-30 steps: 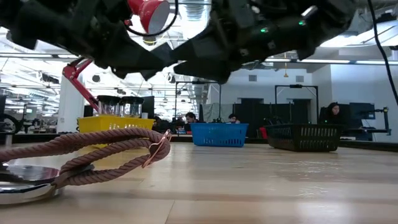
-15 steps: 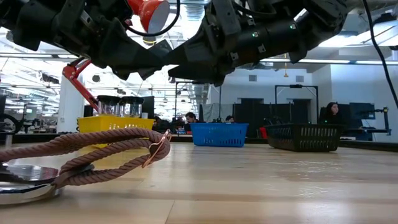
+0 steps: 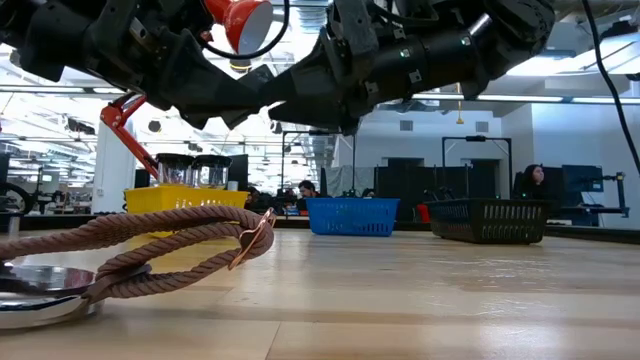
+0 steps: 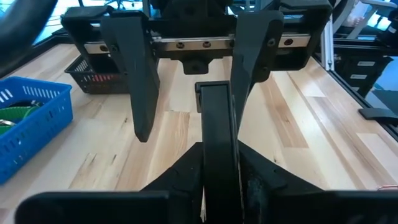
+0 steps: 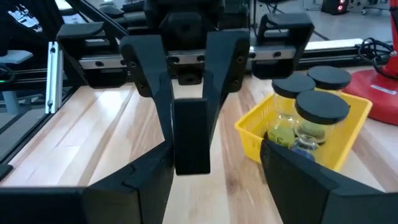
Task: Pick & Place Office items
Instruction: Put the black digital clock into the black bin
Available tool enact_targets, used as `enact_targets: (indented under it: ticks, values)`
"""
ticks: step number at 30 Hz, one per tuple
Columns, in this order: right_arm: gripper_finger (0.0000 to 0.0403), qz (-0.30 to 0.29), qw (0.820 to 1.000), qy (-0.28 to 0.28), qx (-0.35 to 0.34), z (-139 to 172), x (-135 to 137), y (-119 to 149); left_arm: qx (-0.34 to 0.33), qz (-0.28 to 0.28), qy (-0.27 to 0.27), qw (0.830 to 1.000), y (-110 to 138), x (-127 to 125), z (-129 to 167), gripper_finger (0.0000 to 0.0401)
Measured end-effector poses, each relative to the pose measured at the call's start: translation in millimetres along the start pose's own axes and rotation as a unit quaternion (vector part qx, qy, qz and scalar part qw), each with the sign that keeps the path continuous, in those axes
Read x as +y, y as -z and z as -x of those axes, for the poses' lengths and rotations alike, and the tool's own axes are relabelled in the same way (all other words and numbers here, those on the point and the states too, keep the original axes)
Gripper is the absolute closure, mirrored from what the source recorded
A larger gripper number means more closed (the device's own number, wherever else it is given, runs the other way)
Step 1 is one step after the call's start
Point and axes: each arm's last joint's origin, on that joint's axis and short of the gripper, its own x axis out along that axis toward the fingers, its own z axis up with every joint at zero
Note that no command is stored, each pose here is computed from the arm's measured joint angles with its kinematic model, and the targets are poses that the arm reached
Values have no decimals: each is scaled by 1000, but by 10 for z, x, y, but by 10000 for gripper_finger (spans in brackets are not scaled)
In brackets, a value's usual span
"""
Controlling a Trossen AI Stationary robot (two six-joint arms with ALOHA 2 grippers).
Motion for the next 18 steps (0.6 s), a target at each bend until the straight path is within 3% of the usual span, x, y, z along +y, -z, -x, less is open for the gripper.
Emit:
enact_targets:
  ticks: [9, 18]
  values:
    - [190, 54, 998, -13, -16, -29, 112, -114, 0, 0, -1, 1000, 1, 0, 0, 348]
    - [236, 50, 999, -12, -8, -31, 105, -104, -1, 0, -4, 1000, -1, 2, 0, 338]
